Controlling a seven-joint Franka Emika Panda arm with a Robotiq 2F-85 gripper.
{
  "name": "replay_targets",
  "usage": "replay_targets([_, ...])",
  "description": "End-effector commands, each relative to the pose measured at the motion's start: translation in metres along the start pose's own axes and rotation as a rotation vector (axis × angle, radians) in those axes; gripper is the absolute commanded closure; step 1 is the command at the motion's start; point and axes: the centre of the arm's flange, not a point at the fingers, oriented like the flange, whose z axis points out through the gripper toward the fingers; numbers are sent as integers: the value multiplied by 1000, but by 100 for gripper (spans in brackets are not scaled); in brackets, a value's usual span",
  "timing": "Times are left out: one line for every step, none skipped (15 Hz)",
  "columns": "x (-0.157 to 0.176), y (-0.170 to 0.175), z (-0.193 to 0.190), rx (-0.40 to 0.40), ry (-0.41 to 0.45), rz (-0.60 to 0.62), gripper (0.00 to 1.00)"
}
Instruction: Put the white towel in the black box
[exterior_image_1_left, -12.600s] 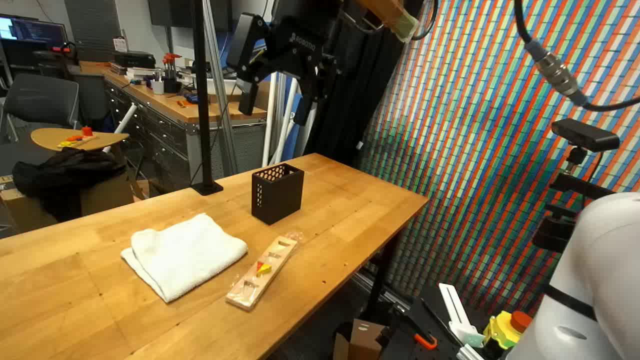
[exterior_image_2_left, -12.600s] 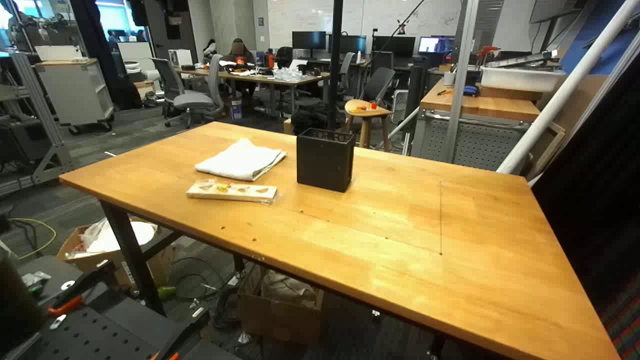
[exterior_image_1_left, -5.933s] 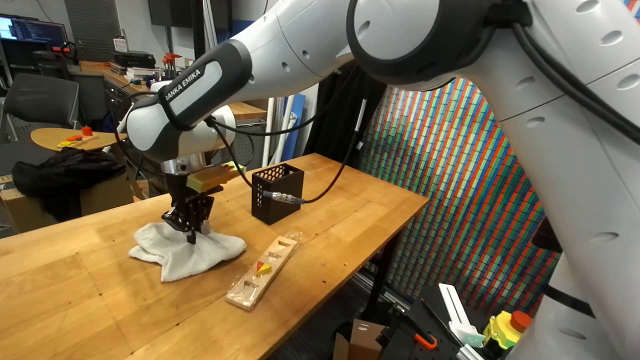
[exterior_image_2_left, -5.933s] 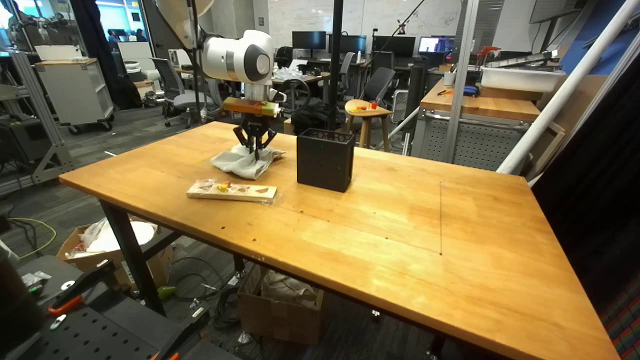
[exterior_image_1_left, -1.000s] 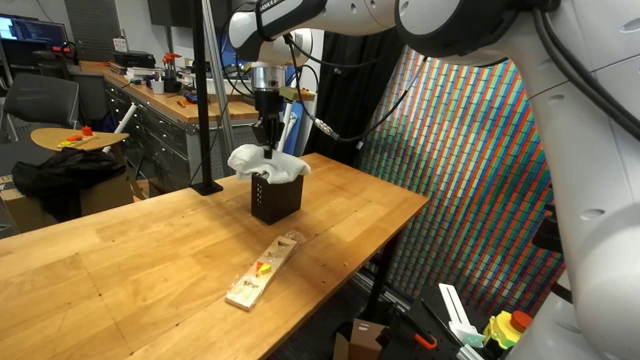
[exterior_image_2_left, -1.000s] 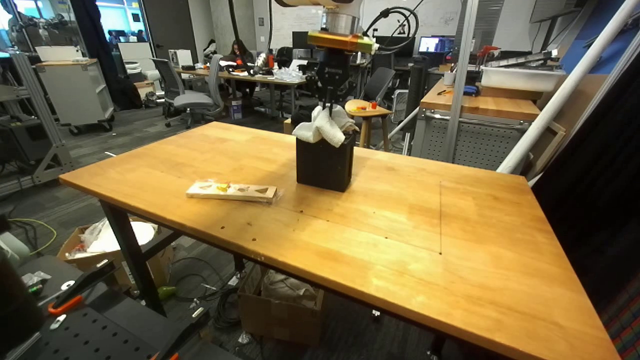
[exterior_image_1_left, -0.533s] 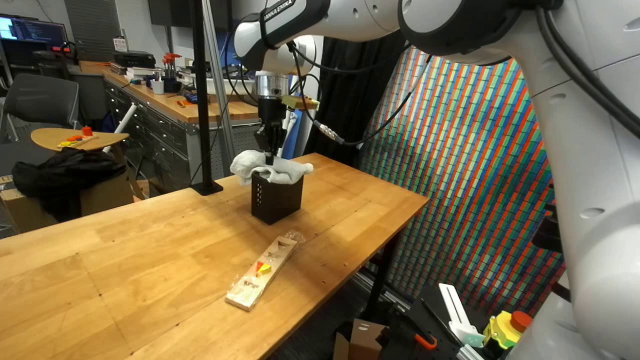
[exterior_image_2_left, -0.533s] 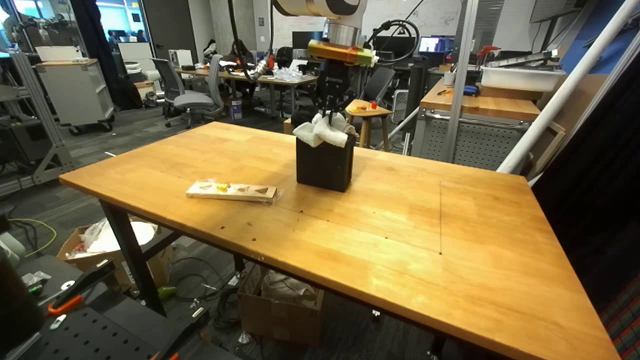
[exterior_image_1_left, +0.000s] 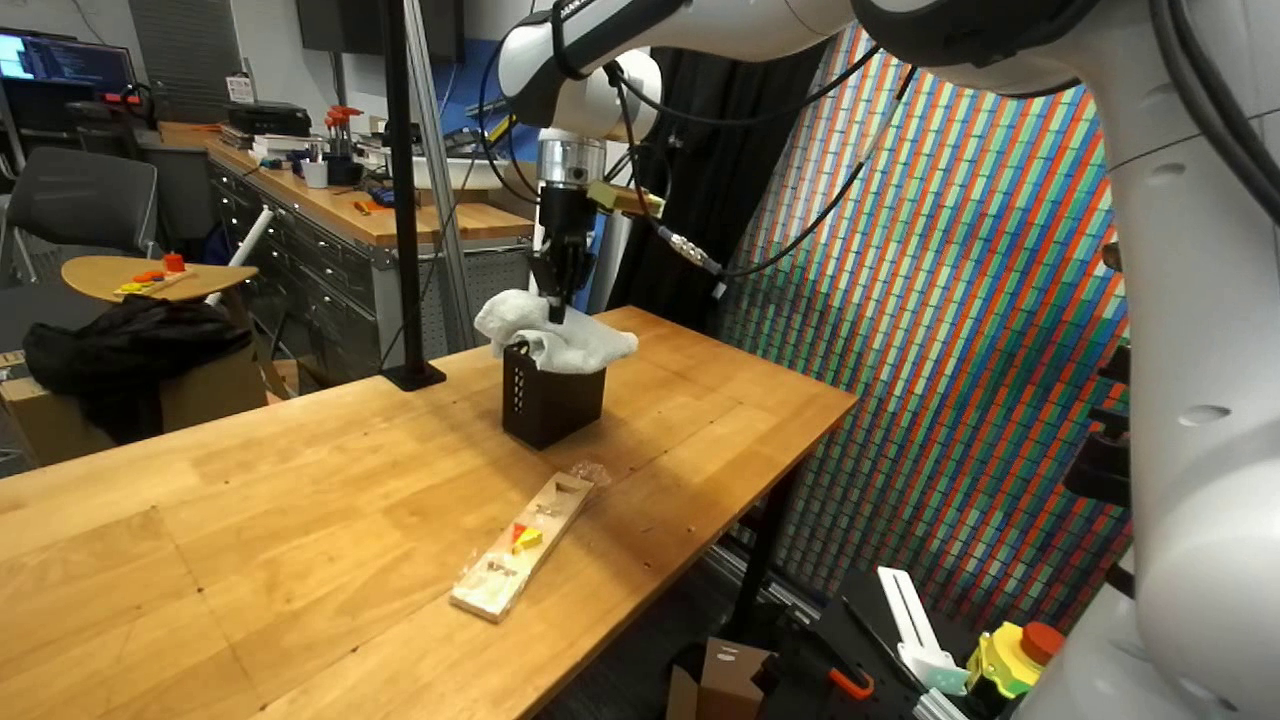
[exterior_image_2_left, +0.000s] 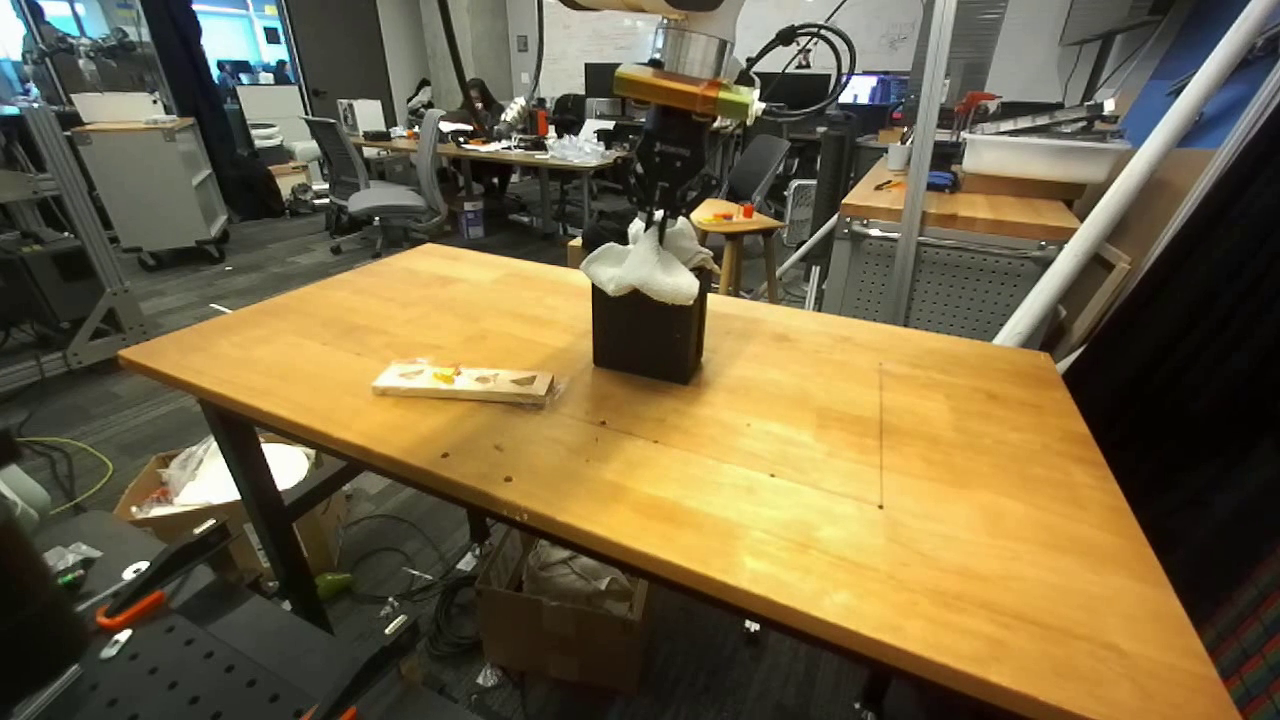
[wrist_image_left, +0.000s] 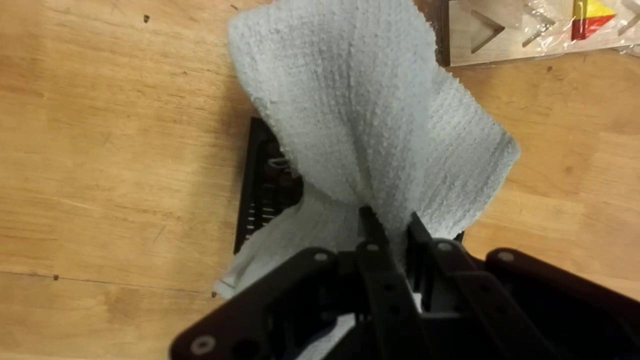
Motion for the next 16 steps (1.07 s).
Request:
replay_targets([-10, -13, 6, 33, 17, 1, 97])
replay_targets([-7, -14, 8, 35, 12, -5, 97])
replay_targets([-4, -15, 11, 35, 9, -11, 97])
replay_targets([-1, -16, 13, 37, 7, -17, 97])
replay_targets([3, -15, 18, 39, 5, -20, 97])
replay_targets([6, -14, 23, 42, 4, -22, 97])
replay_targets([8, -13, 29, 45, 1, -23, 97])
replay_targets([10, -10, 35, 49, -2, -21, 97])
replay_targets([11, -6, 42, 51, -5, -17, 97])
replay_targets([11, -2, 47, 52, -7, -12, 97])
replay_targets([12, 1, 51, 53, -3, -7, 97])
replay_targets([11, 5, 56, 59, -1, 0, 97])
replay_targets([9, 9, 61, 68, 0, 8, 97])
replay_targets([8, 12, 64, 77, 4, 15, 97])
replay_targets([7, 14, 68, 89, 7, 21, 97])
replay_targets([7, 15, 72, 105, 11, 26, 97])
